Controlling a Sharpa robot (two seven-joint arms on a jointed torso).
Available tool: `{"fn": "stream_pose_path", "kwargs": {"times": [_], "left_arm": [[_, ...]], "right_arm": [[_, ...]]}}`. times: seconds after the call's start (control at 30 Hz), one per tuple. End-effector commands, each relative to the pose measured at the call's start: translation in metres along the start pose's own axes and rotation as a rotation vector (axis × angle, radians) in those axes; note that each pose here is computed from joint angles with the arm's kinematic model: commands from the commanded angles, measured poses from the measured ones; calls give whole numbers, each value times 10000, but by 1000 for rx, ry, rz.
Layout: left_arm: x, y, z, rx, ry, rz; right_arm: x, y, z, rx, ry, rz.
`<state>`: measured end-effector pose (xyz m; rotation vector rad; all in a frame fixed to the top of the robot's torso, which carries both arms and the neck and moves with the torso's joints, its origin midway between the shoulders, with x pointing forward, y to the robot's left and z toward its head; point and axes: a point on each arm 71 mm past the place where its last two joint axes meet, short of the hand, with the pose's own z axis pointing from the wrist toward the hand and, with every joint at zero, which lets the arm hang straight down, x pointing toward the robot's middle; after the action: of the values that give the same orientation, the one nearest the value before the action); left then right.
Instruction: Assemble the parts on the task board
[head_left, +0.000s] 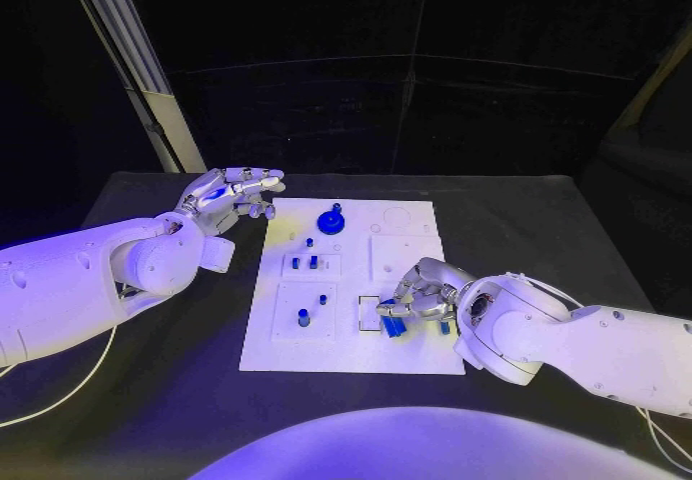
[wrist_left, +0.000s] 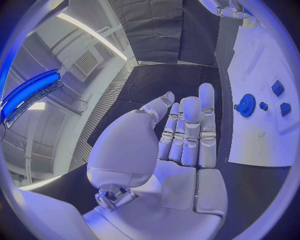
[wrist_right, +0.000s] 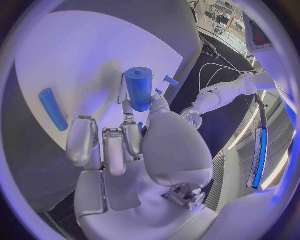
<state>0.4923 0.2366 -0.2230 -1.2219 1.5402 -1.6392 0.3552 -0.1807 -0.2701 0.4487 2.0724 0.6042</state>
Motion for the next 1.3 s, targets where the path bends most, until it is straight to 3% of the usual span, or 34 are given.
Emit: {"fn": "stream_pose_path", "kwargs": {"times": [0.03,1.3], "left_arm": [[25,-4,9,-2,20,-9],[37,3,7,-14,27,-12]], "right_arm": [[23,33,31,14,5,25],[73,159,188,-15,3,-68]]}}
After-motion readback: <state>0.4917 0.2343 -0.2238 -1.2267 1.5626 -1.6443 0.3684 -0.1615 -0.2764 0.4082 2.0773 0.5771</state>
